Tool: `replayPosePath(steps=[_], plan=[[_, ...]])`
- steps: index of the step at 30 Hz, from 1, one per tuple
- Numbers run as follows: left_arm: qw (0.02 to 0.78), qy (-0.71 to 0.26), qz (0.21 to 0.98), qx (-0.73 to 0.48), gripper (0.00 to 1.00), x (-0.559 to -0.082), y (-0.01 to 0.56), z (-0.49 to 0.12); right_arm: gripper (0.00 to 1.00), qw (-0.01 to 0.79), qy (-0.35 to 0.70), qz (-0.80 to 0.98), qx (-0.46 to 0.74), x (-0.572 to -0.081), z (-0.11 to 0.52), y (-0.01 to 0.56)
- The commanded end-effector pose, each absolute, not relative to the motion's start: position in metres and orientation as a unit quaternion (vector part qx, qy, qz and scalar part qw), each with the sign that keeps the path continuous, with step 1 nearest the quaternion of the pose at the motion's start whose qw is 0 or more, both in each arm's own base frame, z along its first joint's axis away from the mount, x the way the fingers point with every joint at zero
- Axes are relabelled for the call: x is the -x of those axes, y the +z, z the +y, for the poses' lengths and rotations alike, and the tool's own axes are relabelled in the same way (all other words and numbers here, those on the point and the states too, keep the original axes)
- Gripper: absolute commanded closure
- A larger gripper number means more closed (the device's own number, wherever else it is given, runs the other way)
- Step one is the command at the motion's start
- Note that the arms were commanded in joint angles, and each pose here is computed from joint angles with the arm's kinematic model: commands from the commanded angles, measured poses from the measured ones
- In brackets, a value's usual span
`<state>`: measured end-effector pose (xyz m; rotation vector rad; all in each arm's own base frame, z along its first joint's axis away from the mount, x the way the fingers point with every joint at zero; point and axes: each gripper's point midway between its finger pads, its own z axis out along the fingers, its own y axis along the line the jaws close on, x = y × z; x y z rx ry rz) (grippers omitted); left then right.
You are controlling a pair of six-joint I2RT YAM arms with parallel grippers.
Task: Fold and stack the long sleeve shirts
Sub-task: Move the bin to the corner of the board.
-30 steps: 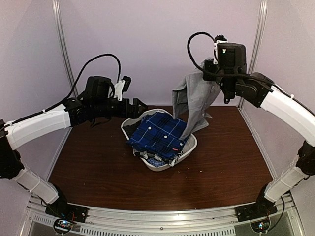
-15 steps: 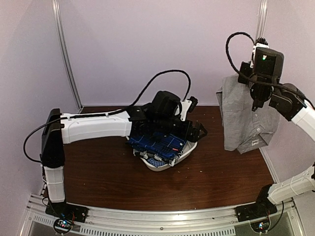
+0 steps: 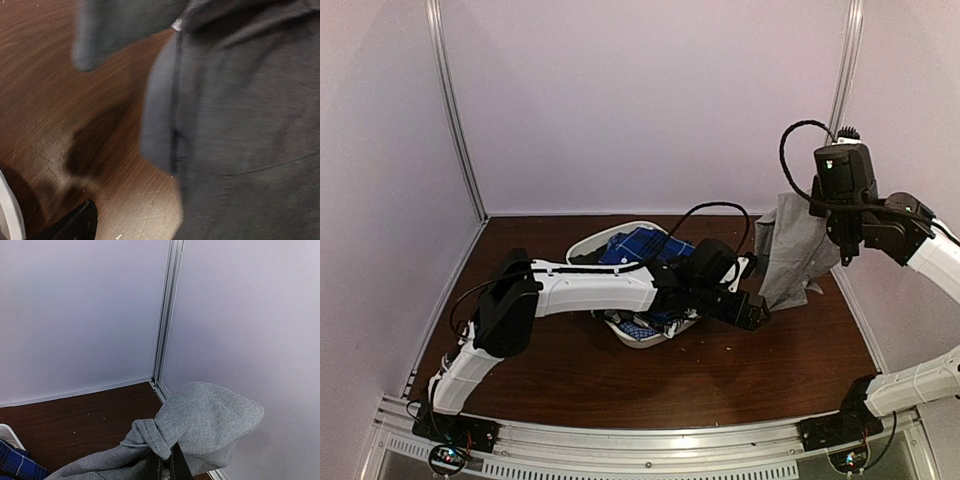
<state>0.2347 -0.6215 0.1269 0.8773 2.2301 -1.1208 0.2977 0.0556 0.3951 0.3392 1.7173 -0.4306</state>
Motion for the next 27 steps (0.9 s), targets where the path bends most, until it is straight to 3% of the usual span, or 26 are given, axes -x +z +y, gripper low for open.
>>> replayPosePath(steps=[1, 13, 27], plan=[[0.253, -0.402, 0.838, -0.27, 0.02, -0.261, 0.117, -0.62, 1.0, 0.621, -0.194, 0.74, -0.172, -0.291, 0.045, 0.396], [0.302, -0.317, 0.893, -0.107, 0.02, -0.361, 0.078, -0.536, 1.0, 0.601, -0.145, 0.773, -0.141, -0.306, 0.07, 0.359], [0.355, -0.239, 0.904, 0.013, 0.02, -0.477, 0.078, -0.376, 1.0, 0.574, -0.106, 0.805, -0.107, -0.325, 0.102, 0.322]])
